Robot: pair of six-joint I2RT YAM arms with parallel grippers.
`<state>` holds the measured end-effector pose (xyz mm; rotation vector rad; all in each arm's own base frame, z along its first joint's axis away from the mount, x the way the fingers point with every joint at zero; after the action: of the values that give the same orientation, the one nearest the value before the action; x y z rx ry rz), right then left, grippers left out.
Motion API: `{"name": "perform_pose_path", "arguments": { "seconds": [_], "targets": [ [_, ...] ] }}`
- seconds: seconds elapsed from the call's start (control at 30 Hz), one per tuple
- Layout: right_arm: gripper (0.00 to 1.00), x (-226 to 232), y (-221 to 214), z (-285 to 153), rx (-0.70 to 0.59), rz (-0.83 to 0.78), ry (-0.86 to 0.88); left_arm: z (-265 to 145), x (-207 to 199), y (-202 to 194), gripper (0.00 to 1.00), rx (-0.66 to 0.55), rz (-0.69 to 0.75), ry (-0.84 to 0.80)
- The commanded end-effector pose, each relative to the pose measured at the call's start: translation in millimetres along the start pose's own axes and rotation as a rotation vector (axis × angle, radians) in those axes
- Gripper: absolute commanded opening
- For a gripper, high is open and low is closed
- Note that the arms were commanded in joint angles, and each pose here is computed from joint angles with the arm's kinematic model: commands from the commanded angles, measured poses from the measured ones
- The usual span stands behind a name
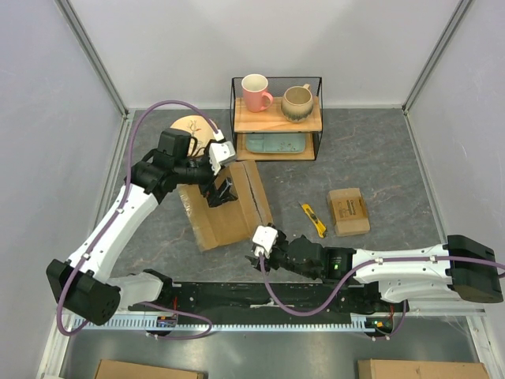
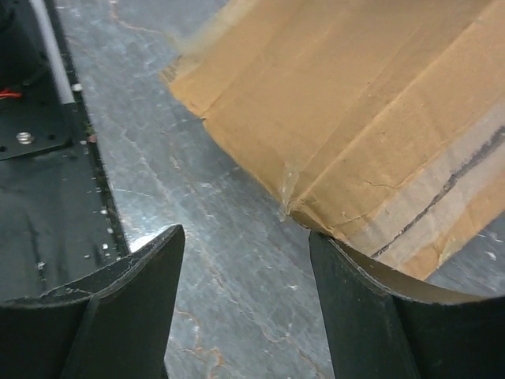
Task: Unpack the express box
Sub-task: Pour the product at the center of the board, then place the express box at the center of the board.
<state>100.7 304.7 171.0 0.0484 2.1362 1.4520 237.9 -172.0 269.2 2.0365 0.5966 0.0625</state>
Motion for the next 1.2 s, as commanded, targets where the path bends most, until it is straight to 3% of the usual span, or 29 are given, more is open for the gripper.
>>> {"name": "perform_pose_path", "arguments": {
  "seconds": [0.0, 0.13, 0.33, 0.43, 0.6, 0.83, 0.93, 1.1, 1.17],
  "targets": [
    [0.73, -67.6, 72.6, -5.6, -0.211, 0.026, -0.333, 5.5, -41.0, -28.0, 1.00, 0.116, -0.157, -0.187],
    [0.74, -87.5, 93.7, -12.6, -0.232, 0.004, -0.398, 3.5, -46.5, -0.5, 1.00, 0.093, -0.137, -0.224],
    [0.75, -124.6, 137.9, -27.9, -0.288, -0.006, -0.443, -12.2, -78.6, 71.2, 1.00, 0.016, -0.064, -0.348],
    [0.75, -134.6, 151.1, -39.0, -0.311, 0.004, -0.454, -21.1, -89.6, 82.4, 1.00, -0.007, -0.055, -0.404],
    [0.75, -137.1, 143.8, -42.1, -0.286, 0.037, -0.455, -17.9, -92.3, 67.8, 1.00, 0.024, -0.043, -0.428],
    [0.76, -131.6, 105.9, -34.3, -0.200, 0.125, -0.461, 22.4, -63.3, 8.5, 0.99, 0.207, -0.125, -0.368],
    [0.76, -132.5, 88.3, -30.1, -0.151, 0.148, -0.465, 28.0, -56.2, -11.6, 1.00, 0.229, -0.162, -0.361],
    [0.76, -136.4, 68.9, -19.9, -0.062, 0.164, -0.468, 6.1, -27.2, -9.8, 1.00, 0.170, -0.204, -0.254],
    [0.81, -132.9, 69.4, -17.8, -0.060, 0.168, -0.442, -11.1, -10.1, -5.1, 0.99, 0.131, -0.208, -0.198]
  ]
}}
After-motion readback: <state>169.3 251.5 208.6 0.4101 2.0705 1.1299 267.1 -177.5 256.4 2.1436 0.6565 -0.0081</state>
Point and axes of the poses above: each gripper's point midway between its finger pads, its own z axis out along the fingers, its own x axis along the line the jaws close on, y = z × x, the point moved 5 cm from there along -z, back along the fingers, and after that the axes turned 15 degrees about -z, right-handed, at the moved point
